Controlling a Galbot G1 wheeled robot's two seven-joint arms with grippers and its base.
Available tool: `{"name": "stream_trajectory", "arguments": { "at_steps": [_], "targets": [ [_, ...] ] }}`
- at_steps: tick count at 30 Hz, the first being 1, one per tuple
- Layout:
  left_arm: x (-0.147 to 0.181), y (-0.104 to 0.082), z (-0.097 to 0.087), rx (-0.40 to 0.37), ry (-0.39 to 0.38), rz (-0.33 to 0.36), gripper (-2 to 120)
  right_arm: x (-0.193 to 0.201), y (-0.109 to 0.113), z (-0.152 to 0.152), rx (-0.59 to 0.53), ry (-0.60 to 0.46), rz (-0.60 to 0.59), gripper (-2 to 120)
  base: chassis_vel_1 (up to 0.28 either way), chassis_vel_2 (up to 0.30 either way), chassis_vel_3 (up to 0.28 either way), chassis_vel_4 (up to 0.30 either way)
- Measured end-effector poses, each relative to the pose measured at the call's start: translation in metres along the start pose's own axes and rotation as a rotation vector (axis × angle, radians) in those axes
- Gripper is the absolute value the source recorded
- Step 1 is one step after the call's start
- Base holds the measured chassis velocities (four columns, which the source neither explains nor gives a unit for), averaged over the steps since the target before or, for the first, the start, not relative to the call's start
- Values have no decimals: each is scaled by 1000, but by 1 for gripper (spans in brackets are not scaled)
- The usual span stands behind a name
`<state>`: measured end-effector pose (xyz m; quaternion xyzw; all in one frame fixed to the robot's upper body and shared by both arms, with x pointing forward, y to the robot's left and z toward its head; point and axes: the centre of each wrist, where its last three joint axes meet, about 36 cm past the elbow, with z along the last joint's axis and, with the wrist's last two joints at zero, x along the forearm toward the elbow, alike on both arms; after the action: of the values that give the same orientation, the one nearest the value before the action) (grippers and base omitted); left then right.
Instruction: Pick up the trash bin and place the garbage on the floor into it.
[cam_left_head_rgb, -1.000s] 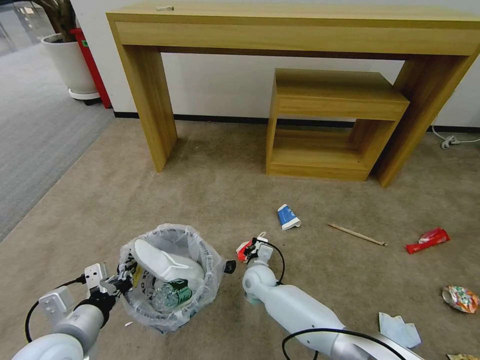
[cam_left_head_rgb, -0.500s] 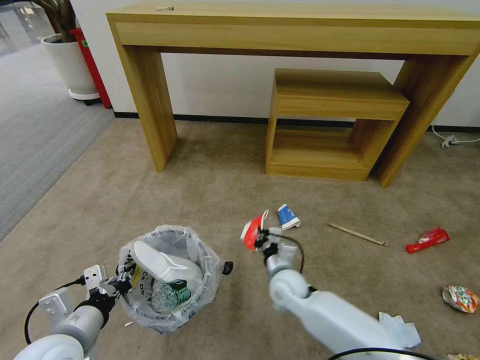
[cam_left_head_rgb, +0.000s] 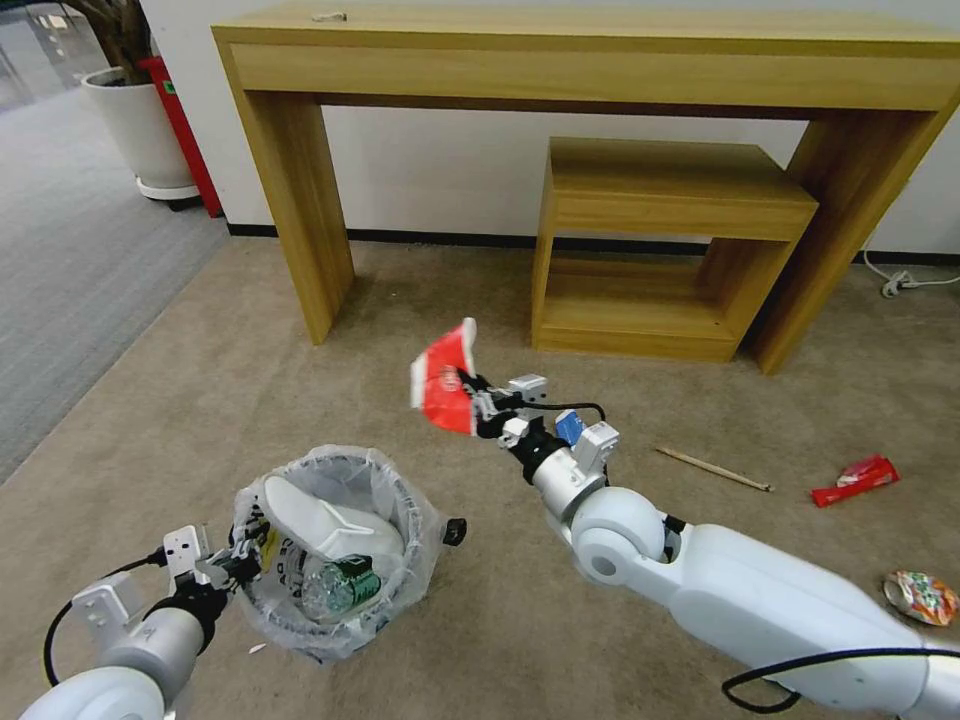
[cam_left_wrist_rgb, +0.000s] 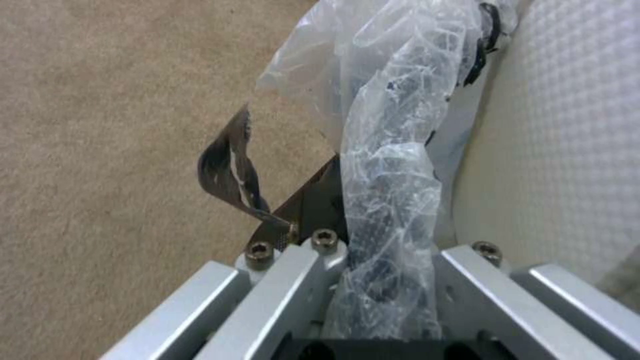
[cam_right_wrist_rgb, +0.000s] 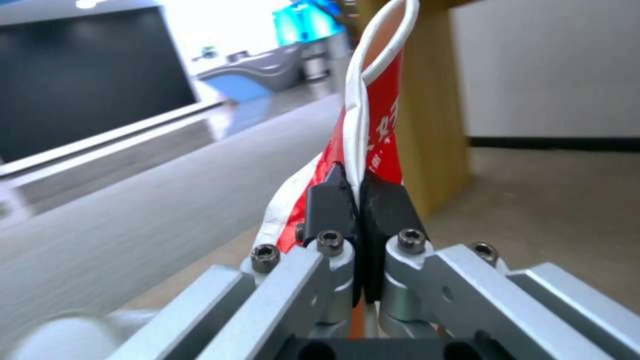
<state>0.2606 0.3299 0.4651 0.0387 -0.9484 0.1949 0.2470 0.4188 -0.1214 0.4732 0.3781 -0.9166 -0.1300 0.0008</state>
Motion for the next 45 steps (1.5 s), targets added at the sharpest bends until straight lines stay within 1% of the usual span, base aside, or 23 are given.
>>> {"name": "stream_trajectory", "arguments": {
  "at_steps": [2, 4, 5, 6, 10, 12, 14, 18, 20, 26, 28, 31, 35, 45],
  "targets": [
    [0, 0, -2, 0, -5, 1, 1, -4, 15, -13, 7, -1, -67, 0, 0, 0, 0, 0],
    [1, 0, -2, 0, -6, 0, 1, -4, 18, -14, 6, 1, -79, 0, 0, 0, 0, 0],
    [1, 0, -3, -1, -8, 0, 1, -5, 26, -19, 6, 6, -108, 0, 0, 0, 0, 0],
    [1, 0, -3, -1, -8, 0, 1, -5, 26, -19, 6, 6, -108, 0, 0, 0, 0, 0],
    [3, 1, -5, 1, -12, -5, 1, -1, 45, -23, 9, 45, -178, 0, 0, 0, 0, 0],
    [3, 1, -5, 2, -13, -6, 1, 0, 46, -21, 10, 52, -181, 0, 0, 0, 0, 0],
    [2, 1, -7, 5, -16, -5, 1, 3, 46, -12, 11, 88, -183, 0, 0, 0, 0, 0],
    [1, 1, -8, 6, -18, -6, 1, 7, 45, -3, 16, 117, -183, 0, 0, 0, 0, 0],
    [1, 1, -10, 5, -21, -5, 1, 13, 46, 9, 16, 148, -183, 0, 0, 0, 0, 0],
    [1, 1, -12, 4, -22, -6, 1, 17, 48, 18, 12, 171, -184, 0, 0, 0, 0, 0],
    [1, 1, -13, 1, -23, -4, 1, 21, 53, 27, 11, 193, -187, 0, 0, 0, 0, 0],
    [0, 1, -14, 2, -24, -4, 1, 23, 55, 31, 9, 203, -188, 0, 0, 0, 0, 0],
    [1, 1, -14, 2, -24, -4, 1, 27, 58, 38, 7, 224, -177, 0, 0, 0, 0, 0],
    [6, -5, -13, 5, -25, 11, 1, 32, 53, 61, 25, 280, -120, 0, 0, 0, 0, 0]
  ]
}}
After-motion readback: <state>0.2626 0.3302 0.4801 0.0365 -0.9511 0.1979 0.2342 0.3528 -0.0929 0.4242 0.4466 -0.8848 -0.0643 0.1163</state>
